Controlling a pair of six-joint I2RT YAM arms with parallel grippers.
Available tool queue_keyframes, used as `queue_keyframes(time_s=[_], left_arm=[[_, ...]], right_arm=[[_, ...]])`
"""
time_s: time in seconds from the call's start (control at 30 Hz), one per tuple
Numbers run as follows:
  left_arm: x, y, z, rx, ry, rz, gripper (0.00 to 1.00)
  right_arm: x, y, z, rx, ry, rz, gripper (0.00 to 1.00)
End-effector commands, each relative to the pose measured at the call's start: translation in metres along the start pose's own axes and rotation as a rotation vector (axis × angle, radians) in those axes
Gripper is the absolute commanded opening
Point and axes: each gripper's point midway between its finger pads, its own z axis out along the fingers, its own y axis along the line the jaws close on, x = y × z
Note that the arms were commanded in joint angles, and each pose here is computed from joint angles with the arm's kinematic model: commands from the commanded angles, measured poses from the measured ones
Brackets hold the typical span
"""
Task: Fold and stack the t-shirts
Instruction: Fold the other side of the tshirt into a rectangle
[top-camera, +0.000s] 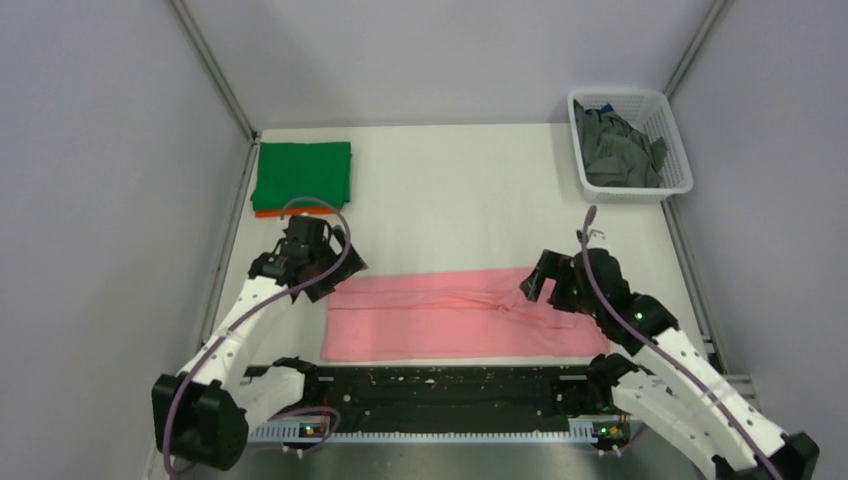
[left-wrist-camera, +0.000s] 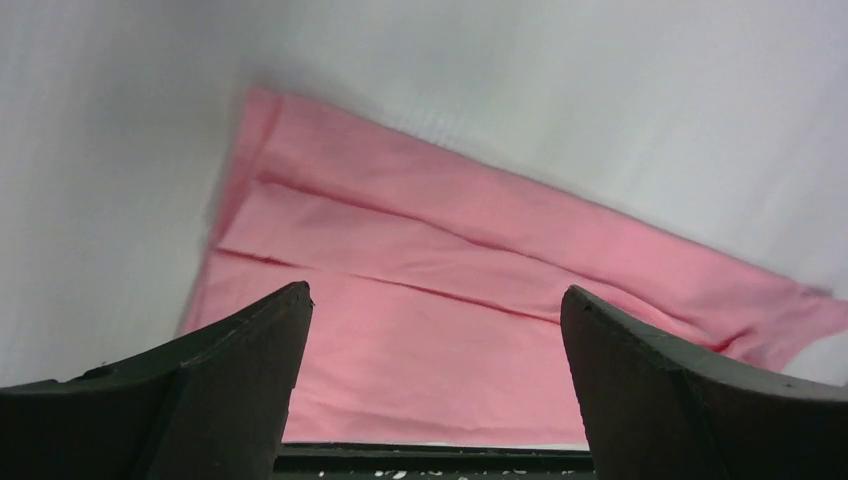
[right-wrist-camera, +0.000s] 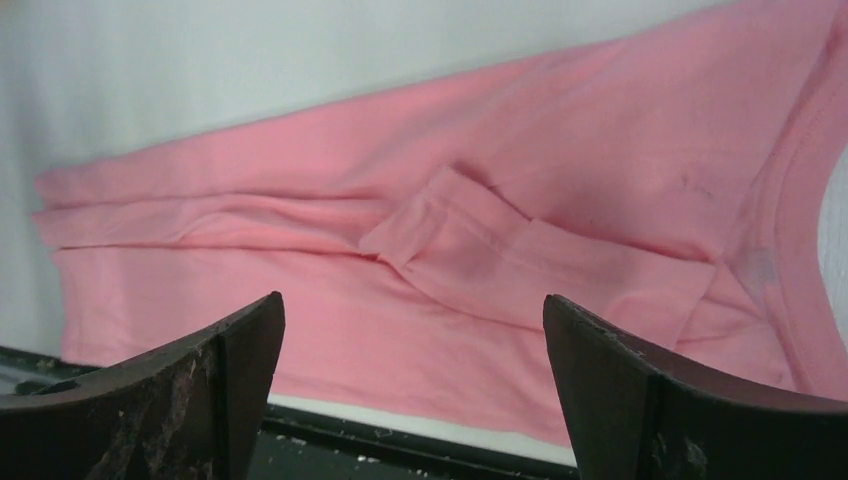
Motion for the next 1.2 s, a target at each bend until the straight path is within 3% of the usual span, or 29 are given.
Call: queue_keyframes(time_s=[0.0, 0.17, 0.33, 0.57, 0.9, 1.03, 1.17], left_arm=[[0.026, -0.046, 0.021, 0.215, 0.163, 0.064, 0.99], [0.042, -0.039, 0.04, 0.153, 0.227, 0.081, 0.99], [0.041, -0.026, 0.043, 0.096, 0.204, 0.083, 0.99], [0.038, -0.019, 0.04, 0.068, 0.178, 0.085, 0.99], [0.031, -0.012, 0.033, 0.024, 0.142, 0.088, 0.99], [0.029, -0.008, 0.029, 0.007, 0.127, 0.083, 0.99], [0.024, -0.003, 0.028, -0.016, 0.1, 0.084, 0.99]], right_arm=[[-0.033, 0.002, 0.039, 0.091, -0.071, -0.111, 0.99], [-0.02, -0.006, 0.087, 0.143, 0.051, -0.155, 0.99], [0.018, 0.002, 0.096, 0.028, 0.215, -0.238, 0.99], [0.052, 0.012, 0.063, -0.127, 0.305, -0.235, 0.98], [0.129, 0.019, 0.022, -0.144, 0.537, -0.128, 0.99], [0.146, 0.018, -0.002, -0.132, 0.58, -0.157, 0.99], [0.136, 0.027, -0.018, -0.198, 0.538, -0.161, 0.99]])
